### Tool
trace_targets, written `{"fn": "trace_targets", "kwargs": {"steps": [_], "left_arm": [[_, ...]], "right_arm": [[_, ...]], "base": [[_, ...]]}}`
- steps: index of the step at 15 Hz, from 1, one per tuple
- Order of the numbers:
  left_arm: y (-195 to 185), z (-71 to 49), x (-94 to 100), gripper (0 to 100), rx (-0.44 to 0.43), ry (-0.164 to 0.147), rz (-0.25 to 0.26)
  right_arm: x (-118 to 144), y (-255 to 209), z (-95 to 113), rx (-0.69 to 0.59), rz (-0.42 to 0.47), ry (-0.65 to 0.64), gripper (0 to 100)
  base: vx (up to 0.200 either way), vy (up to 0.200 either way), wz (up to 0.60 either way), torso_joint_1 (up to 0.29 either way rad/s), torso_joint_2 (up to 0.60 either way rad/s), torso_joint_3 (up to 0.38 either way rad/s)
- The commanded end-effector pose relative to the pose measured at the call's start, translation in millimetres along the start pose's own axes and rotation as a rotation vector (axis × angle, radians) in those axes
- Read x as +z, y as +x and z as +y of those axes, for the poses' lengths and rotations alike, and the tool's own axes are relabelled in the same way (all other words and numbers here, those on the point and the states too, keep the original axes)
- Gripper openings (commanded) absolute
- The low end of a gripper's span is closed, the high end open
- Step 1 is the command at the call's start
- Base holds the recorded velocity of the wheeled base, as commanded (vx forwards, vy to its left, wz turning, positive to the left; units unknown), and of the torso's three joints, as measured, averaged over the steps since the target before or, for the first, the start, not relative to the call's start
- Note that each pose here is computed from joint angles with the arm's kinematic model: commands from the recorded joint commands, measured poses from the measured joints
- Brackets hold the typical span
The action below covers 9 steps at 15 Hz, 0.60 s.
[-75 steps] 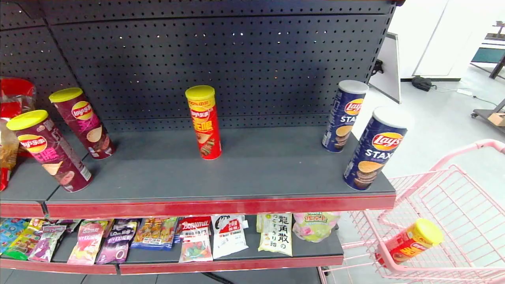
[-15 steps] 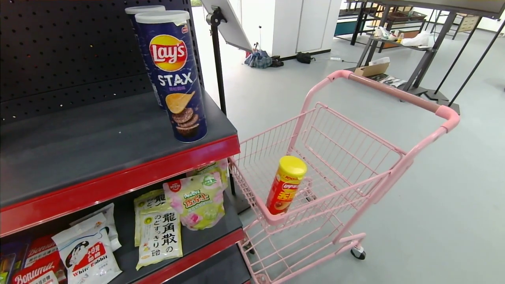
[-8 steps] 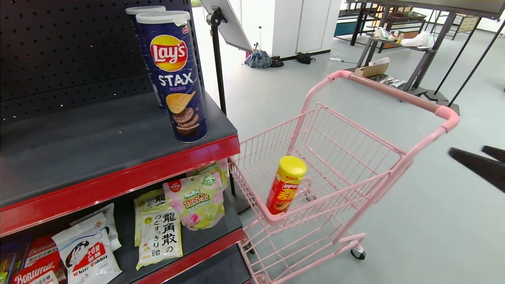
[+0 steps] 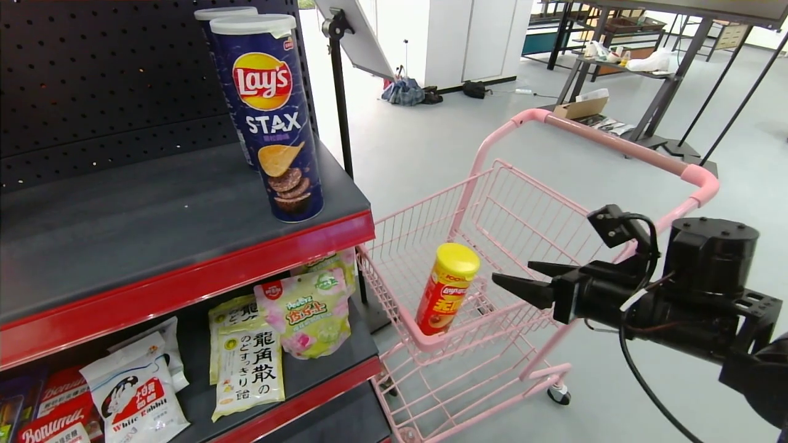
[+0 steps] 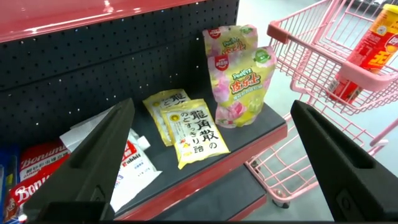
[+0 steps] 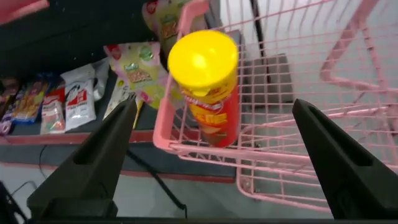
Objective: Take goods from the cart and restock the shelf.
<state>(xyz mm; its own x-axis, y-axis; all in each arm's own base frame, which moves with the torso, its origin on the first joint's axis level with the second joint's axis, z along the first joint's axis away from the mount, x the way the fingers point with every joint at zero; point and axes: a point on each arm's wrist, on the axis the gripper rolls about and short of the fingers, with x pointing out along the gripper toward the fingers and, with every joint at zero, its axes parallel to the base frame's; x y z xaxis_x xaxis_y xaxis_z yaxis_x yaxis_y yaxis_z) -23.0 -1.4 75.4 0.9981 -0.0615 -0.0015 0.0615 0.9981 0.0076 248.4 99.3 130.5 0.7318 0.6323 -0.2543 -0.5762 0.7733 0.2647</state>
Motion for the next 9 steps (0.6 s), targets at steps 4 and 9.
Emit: {"fn": "trace_targets", "kwargs": {"steps": [4,9], "left_arm": [[0.0,0.0,0.2,100,0.0,0.0,0.0],[0.1,0.0,-0.2,100,0.0,0.0,0.002]], "right_arm": [[-22.0,29.1,4.7,0.039,0.04,-0.014,100],[-29.5,45.8,18.8,0.072,0.066,-0.028,100]], "base": [[0.0,0.0,0.0,0.0,0.0,0.0],[0.0,0.0,0.0,0.0,0.0,0.0]]}}
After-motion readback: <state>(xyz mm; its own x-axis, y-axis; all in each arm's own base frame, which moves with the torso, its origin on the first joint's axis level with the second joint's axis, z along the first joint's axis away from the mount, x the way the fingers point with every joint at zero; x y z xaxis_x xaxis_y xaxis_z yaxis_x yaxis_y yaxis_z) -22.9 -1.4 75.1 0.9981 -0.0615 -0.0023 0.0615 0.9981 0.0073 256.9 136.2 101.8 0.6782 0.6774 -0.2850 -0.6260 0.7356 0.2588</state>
